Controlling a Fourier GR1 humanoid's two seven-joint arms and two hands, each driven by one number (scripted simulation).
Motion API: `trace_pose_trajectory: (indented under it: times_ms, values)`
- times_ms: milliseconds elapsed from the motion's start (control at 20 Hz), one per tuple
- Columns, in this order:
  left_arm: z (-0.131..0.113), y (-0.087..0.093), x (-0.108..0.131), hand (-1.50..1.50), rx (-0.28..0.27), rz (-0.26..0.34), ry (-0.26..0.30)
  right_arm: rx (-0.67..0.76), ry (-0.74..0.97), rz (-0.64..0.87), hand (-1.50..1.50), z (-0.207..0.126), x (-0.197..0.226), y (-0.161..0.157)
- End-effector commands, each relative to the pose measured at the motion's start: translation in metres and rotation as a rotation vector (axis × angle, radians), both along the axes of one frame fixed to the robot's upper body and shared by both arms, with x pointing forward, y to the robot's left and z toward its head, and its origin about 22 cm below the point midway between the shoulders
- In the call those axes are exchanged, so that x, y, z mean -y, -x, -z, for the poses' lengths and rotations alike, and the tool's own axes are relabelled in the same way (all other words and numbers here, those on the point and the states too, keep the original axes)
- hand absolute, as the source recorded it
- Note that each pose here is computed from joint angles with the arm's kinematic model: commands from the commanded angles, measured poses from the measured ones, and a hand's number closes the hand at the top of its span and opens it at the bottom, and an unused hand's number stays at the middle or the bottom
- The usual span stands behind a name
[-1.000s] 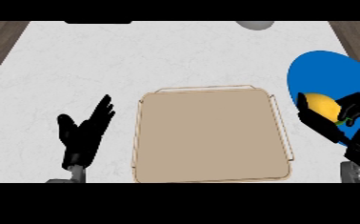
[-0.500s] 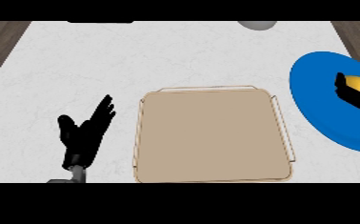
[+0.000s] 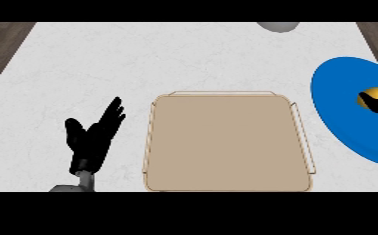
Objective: Pick the lemon from the tray and place it in the plate
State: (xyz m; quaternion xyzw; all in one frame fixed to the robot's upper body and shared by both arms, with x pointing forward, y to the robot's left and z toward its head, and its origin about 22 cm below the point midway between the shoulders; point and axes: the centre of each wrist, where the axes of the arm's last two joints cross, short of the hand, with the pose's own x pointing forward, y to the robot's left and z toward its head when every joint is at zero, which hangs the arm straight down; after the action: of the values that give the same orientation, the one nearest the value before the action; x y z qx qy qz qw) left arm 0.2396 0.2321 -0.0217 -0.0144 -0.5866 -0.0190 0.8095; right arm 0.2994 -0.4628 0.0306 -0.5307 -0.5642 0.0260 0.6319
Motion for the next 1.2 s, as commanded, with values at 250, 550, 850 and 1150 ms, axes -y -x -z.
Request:
trace_pose_trajectory:
  times_ms: [250,550,850,1150]
  values:
    - [0.013,-0.007,0.001,0.0,-0.043,0.022,0.002,0.098,-0.157,-0.181,-1.5,0.002,0.007,-0.023]
    - [0.01,0.002,-0.005,0.0,-0.047,-0.007,-0.008,0.355,-0.289,-0.141,-1.5,-0.006,0.023,-0.02]
    - [-0.002,-0.01,0.006,0.0,-0.052,-0.013,0.004,0.374,-0.41,-0.166,-1.5,0.003,0.054,0.013]
    - [0.008,0.001,-0.014,0.0,-0.046,-0.038,-0.002,0.36,-0.486,-0.299,-1.5,0.013,0.098,0.081]
